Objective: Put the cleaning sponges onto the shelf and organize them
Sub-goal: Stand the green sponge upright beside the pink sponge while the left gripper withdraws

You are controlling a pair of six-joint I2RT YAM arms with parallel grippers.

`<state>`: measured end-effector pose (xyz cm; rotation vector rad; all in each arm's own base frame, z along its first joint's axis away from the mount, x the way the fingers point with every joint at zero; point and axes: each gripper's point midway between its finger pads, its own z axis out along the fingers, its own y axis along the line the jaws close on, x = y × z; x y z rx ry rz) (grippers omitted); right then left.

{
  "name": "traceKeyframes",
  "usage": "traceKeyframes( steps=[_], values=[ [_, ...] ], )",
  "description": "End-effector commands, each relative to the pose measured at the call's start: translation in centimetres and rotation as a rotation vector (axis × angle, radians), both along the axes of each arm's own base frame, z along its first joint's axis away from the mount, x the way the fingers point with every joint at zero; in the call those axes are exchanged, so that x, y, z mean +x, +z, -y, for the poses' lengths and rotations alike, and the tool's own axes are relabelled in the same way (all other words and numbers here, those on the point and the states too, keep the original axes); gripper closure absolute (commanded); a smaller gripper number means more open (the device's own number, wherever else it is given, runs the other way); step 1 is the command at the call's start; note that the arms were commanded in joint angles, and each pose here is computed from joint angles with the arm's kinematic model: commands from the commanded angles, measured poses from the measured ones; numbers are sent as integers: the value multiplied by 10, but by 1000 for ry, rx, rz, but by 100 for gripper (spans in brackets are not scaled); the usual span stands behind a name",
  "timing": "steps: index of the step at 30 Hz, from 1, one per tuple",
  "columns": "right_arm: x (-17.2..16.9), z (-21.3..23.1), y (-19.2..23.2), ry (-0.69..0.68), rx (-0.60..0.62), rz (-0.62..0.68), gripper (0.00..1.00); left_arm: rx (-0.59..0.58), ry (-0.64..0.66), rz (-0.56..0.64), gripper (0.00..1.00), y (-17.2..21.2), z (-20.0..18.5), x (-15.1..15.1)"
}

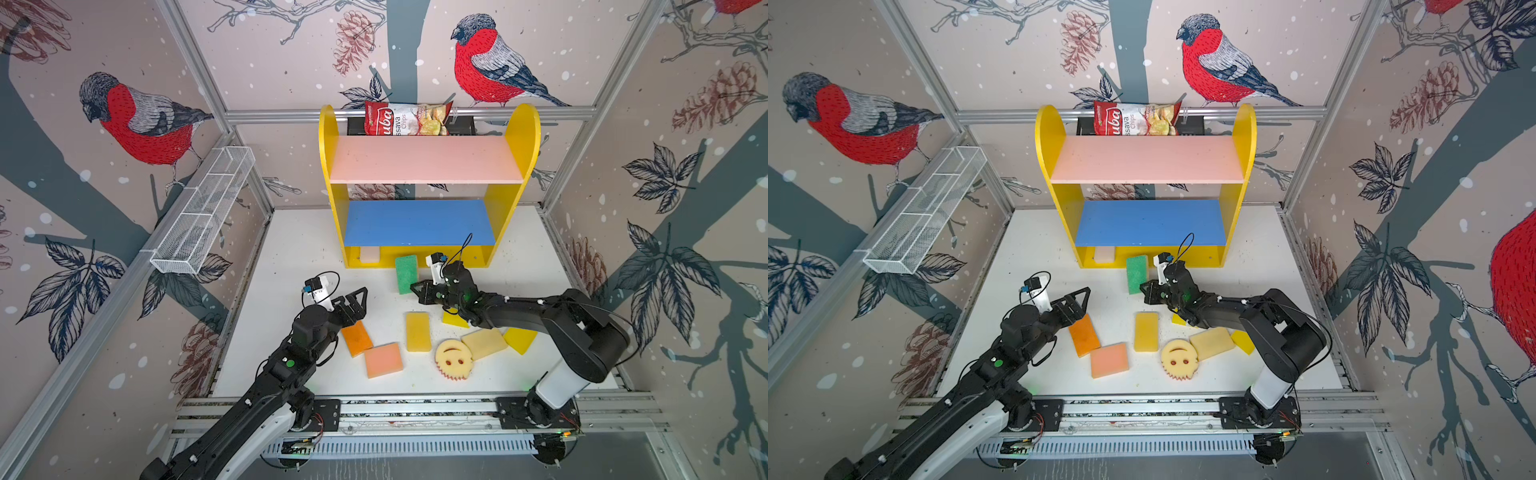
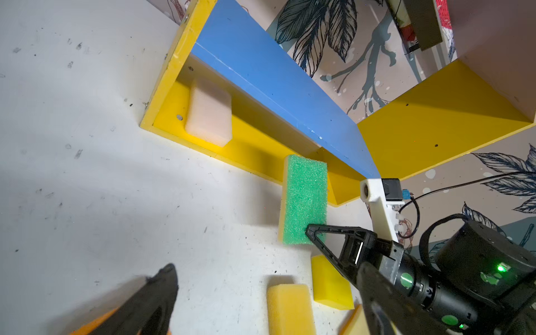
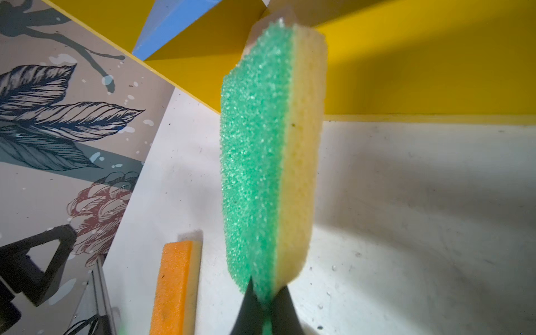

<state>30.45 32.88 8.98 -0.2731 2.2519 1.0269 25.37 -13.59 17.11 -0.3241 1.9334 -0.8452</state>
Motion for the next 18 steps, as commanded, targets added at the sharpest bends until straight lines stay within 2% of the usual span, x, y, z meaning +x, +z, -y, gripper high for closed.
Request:
traceKeyframes(
  steps=[1, 9, 18],
  values=[
    [14, -2, 0, -29, 23, 30, 100, -7, -3, -26, 4, -8, 0, -2],
    [51, -3, -1, -50, 101, 50, 100, 2, -3, -51, 5, -17, -2, -3],
    [90, -18, -19, -104, 75, 66, 98, 17, 1, -70, 5, -19, -2, 2]
  ],
)
